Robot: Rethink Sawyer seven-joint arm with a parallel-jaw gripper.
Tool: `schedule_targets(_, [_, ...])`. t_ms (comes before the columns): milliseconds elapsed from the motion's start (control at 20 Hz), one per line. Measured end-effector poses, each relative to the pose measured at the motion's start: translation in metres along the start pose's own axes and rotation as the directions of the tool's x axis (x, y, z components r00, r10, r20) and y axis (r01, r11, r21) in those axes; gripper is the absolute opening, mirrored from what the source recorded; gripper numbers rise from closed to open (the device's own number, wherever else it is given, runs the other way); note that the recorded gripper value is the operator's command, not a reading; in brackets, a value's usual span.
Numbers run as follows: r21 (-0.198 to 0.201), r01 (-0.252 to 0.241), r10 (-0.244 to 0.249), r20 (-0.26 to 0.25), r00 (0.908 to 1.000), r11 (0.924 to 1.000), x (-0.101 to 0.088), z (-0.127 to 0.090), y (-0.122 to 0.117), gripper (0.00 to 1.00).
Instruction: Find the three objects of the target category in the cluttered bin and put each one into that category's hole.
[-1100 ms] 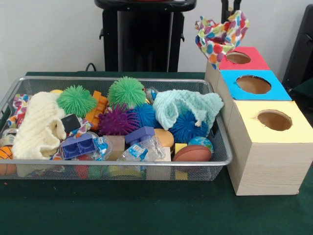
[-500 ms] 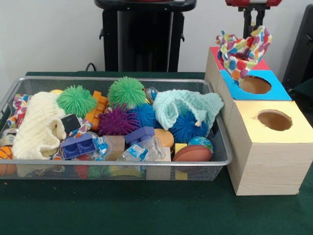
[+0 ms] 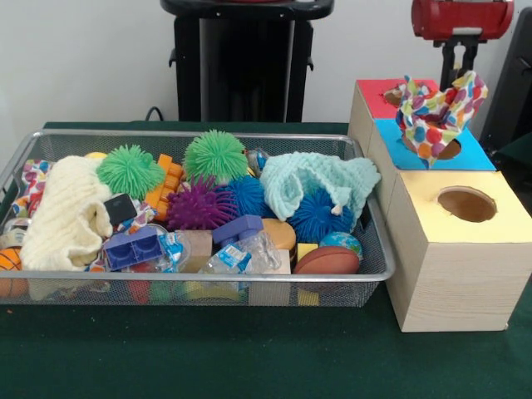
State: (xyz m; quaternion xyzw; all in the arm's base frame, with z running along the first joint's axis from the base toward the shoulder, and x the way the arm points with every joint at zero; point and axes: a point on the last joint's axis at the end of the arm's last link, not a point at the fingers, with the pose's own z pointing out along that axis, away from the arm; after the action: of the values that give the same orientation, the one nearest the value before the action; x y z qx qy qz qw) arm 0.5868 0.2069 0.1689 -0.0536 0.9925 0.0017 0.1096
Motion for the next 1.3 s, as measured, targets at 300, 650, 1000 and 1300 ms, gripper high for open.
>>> schedule_targets(300, [0.005,-0.029,0.029,-0.009,0.9995,0.9996,-0.001,0.010,0.015,0.00])
schedule_targets(650, [0.026,-0.023,0.023,-0.002,0.9997,0.9994,-0.006,0.018,0.021,0.00])
schedule_targets(1000, [0.039,-0.034,0.033,0.025,0.9991,0.9987,-0.025,0.021,0.013,0.00])
schedule_targets(1300, [0.041,-0.050,0.048,0.056,0.9973,0.9979,-0.048,0.025,0.010,0.00])
